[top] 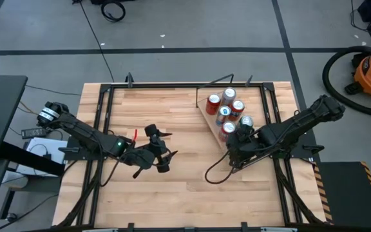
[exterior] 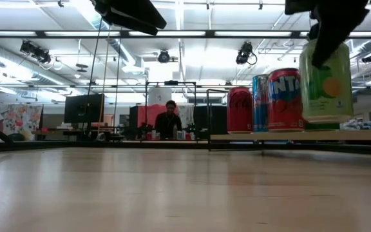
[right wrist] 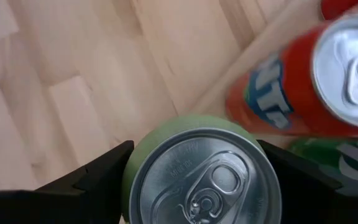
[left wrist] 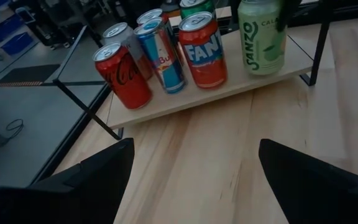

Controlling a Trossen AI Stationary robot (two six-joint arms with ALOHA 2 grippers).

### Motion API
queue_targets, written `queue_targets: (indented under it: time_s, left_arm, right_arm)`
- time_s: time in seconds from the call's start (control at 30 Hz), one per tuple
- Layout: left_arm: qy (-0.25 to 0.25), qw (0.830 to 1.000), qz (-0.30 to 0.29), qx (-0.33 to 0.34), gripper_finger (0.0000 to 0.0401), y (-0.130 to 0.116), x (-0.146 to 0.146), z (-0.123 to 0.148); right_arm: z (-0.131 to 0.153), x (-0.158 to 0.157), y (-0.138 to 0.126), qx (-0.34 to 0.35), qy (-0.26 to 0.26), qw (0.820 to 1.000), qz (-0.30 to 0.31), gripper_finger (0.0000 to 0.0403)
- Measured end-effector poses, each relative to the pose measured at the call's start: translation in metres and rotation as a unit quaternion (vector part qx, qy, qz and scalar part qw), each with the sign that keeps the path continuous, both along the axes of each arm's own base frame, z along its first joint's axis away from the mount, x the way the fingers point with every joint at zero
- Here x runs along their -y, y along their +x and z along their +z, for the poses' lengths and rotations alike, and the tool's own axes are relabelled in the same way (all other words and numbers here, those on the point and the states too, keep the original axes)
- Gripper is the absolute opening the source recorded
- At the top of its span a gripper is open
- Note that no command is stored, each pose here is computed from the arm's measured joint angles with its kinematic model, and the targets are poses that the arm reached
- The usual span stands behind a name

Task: Place canned beverage on shelf
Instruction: Put the light green soda can on the shelf

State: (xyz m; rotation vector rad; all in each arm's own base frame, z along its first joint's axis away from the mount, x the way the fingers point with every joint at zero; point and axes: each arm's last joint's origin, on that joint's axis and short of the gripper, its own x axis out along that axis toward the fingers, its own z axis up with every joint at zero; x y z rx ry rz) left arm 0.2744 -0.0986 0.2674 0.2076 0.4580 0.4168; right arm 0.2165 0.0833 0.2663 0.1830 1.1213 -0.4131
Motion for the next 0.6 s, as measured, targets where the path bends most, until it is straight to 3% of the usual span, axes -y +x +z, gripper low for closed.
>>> queue_targets:
  time_s: [0.4,0.6]
  left_arm:
    - [0.000,1.000,0.000,0.000,0.0356,0.000,0.000,0.000]
    - [0.003,1.000,-0.001,-0.001,0.0356,0.000,0.000,0.000]
  right_arm:
    - [-0.016,0.006,-0.015,-0.011,0.009,1.000,-0.019,0.0323]
    - [-0.015,0.007,-0.018,-0.013,0.014,1.000,-0.024,0.0353]
